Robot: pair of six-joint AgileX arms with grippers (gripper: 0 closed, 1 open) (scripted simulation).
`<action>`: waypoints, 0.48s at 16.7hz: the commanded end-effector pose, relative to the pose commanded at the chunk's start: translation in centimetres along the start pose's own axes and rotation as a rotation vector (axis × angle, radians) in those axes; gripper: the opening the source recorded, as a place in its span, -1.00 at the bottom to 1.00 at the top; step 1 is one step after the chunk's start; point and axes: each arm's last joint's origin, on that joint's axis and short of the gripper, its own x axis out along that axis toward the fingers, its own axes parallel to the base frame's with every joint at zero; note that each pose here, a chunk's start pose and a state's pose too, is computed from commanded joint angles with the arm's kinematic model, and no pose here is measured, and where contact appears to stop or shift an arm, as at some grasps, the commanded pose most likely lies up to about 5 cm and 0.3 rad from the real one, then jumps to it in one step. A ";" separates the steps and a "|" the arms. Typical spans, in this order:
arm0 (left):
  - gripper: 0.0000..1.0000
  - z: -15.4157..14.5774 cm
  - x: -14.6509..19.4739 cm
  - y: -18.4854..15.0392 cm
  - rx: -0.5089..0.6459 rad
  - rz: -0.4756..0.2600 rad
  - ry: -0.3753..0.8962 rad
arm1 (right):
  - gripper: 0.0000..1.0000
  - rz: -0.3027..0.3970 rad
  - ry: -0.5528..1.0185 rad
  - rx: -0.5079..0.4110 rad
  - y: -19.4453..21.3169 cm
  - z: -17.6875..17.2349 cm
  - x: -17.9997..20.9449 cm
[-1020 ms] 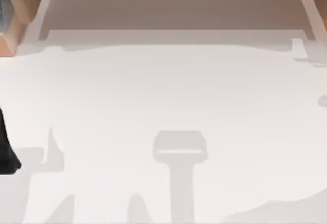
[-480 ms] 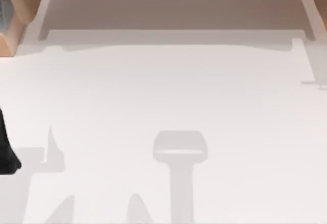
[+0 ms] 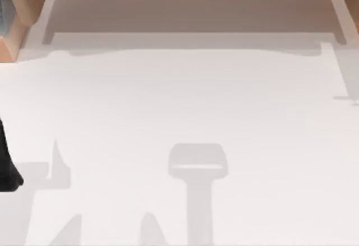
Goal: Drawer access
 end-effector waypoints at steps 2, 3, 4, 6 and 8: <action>1.00 0.0 0.0 0.0 0.000 0.000 0.000 | -1.00 0.001 0.002 0.001 0.1 -0.1 -1.7; 1.00 0.0 0.0 0.0 0.000 0.000 0.000 | -1.00 0.002 0.002 0.002 0.1 0.0 -2.6; 1.00 0.0 0.0 0.0 0.000 0.000 0.000 | -1.00 0.003 0.003 0.003 0.1 0.0 -3.4; 1.00 0.0 0.0 0.0 0.000 0.000 0.000 | -1.00 0.003 0.004 0.004 0.0 0.1 -4.5; 1.00 0.0 0.0 0.0 0.000 0.000 0.000 | -1.00 0.003 0.004 0.004 0.0 0.1 -4.7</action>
